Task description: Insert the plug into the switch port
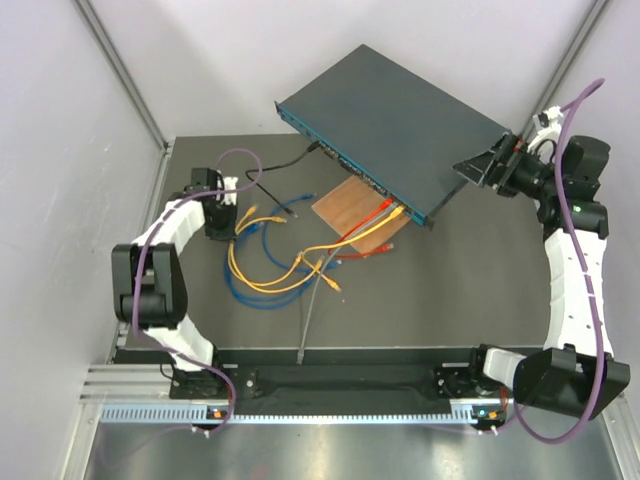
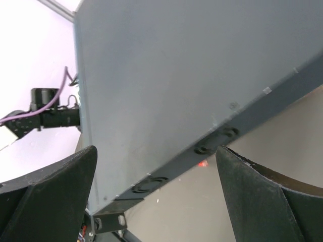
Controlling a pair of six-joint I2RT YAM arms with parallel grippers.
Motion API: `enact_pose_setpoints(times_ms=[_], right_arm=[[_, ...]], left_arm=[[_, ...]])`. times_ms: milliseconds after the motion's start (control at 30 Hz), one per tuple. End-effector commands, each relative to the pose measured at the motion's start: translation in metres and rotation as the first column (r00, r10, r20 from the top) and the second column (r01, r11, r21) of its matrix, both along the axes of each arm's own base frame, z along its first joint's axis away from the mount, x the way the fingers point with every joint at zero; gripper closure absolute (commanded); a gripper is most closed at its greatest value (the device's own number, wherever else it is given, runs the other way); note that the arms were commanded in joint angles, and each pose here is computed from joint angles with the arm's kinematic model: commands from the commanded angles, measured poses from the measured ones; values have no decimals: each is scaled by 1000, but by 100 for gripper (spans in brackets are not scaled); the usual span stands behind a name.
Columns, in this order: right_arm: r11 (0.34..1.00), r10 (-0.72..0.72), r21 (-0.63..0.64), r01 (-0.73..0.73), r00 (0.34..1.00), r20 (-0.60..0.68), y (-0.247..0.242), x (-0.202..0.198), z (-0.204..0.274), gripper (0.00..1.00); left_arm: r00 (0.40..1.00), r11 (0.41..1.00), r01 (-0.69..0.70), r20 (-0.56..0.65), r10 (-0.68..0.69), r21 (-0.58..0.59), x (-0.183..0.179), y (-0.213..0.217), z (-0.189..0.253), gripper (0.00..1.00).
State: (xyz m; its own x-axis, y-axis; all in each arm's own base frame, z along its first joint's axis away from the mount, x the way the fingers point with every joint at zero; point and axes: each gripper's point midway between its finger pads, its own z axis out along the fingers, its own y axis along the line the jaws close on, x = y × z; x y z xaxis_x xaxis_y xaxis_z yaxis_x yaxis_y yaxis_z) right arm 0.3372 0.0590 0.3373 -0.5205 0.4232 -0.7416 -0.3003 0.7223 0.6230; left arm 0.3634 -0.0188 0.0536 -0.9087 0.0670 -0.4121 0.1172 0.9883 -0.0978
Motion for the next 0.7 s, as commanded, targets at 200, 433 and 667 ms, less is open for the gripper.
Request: enact_pose_setpoints(times_ms=[200, 433, 667], right_arm=[[989, 148, -23, -147, 952, 267, 18, -14, 80, 3], [958, 278, -51, -282, 869, 410, 59, -30, 124, 6], [883, 451, -115, -455, 756, 474, 134, -53, 138, 11]], left_arm=[[878, 981, 190, 453, -154, -37, -12, -34, 178, 100], [627, 900, 427, 689, -363, 85, -69, -70, 265, 100], [399, 798, 557, 769, -499, 229, -107, -103, 317, 100]])
